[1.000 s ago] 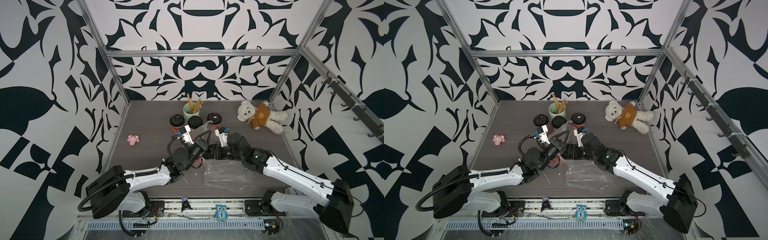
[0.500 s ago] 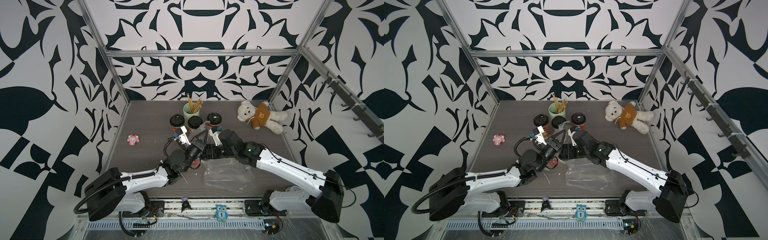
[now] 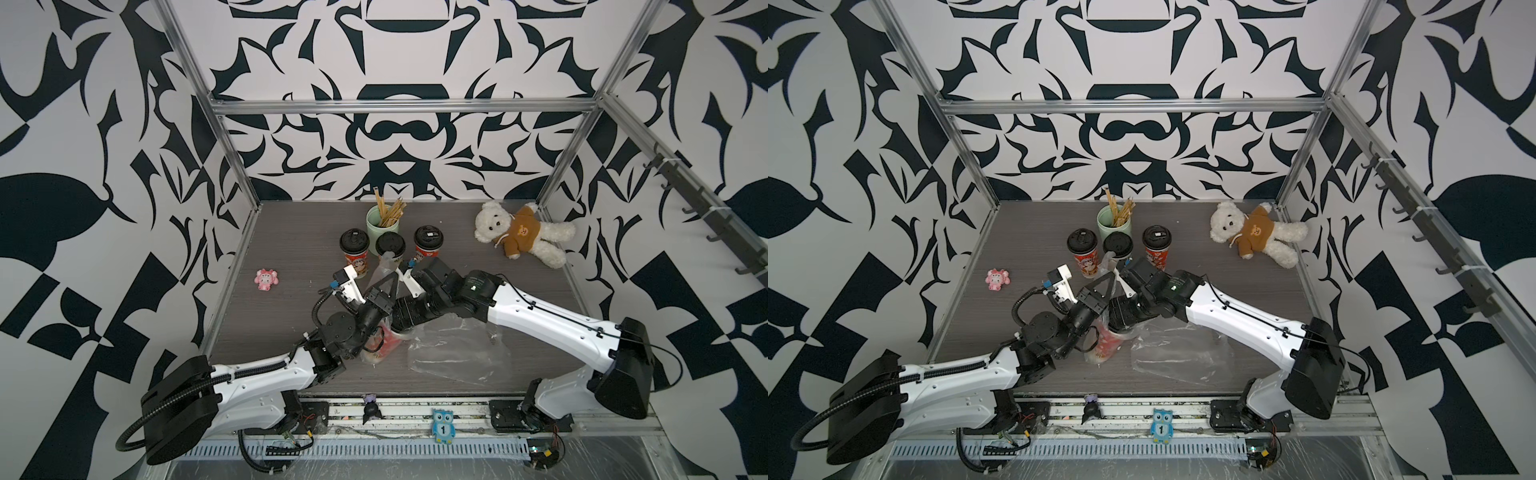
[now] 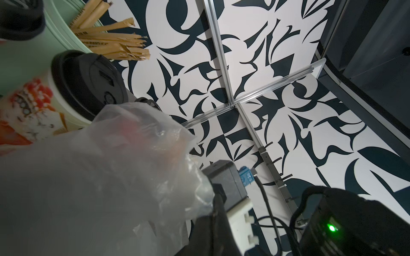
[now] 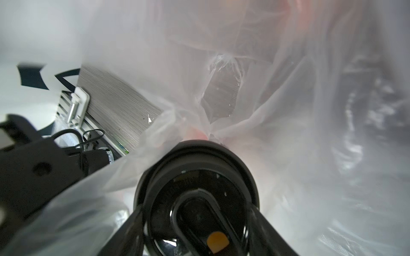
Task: Pack milk tea into plastic carrier bags
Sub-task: Place the milk tea cup in the plastic carrier bag.
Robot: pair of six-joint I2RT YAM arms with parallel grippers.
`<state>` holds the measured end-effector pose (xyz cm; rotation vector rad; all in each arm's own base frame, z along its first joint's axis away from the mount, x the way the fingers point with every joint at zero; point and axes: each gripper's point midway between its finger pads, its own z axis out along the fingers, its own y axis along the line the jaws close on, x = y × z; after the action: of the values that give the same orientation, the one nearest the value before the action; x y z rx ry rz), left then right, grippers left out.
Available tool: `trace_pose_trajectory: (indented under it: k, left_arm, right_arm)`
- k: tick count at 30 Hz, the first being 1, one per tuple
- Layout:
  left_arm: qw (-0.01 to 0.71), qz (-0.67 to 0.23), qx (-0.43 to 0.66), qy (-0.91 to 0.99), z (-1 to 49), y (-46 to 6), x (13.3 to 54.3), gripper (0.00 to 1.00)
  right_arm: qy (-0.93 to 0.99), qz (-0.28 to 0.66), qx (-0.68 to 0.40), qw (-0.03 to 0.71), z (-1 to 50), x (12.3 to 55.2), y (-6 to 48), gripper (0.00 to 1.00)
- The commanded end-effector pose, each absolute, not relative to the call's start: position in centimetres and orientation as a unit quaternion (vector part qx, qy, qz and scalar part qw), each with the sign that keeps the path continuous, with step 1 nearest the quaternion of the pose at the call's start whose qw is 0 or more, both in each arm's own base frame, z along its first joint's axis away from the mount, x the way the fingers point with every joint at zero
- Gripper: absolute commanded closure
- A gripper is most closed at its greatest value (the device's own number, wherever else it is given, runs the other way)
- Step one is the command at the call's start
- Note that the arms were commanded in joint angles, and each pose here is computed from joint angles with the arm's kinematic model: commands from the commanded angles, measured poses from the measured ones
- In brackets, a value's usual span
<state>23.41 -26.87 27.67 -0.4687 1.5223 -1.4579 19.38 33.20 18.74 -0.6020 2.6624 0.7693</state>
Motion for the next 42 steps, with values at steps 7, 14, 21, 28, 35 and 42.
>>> trace_pose_trajectory:
  k: [7, 14, 21, 28, 35, 42]
  left_arm:
    - [0.48, -0.554, -0.191, 0.653, 25.2, -25.2, 23.0, 1.0]
    - [0.482, -0.531, -0.191, 0.67, 24.2, -24.2, 22.8, 1.0]
    - [0.485, -0.524, -0.191, 0.674, 23.6, -23.7, 22.6, 1.0]
    - [0.487, -0.519, -0.19, 0.676, 23.1, -23.1, 22.4, 1.0]
    - [0.489, -0.51, -0.191, 0.681, 22.6, -22.3, 22.2, 1.0]
    - [0.489, -0.503, -0.191, 0.686, 22.0, -21.7, 21.9, 1.0]
  right_arm:
    - [0.929, 0.206, -0.262, 0.162, 18.9, 18.7, 33.9, 0.94]
    - [0.923, 0.214, -0.278, 0.161, 19.4, 18.1, 34.9, 0.6]
    - [0.918, 0.22, -0.286, 0.166, 20.2, 17.8, 35.3, 0.4]
    - [0.916, 0.216, -0.294, 0.17, 20.5, 17.4, 35.5, 0.33]
    - [0.913, 0.209, -0.3, 0.18, 21.0, 17.2, 35.6, 0.17]
    - [0.908, 0.21, -0.305, 0.196, 22.4, 17.2, 35.8, 0.17]
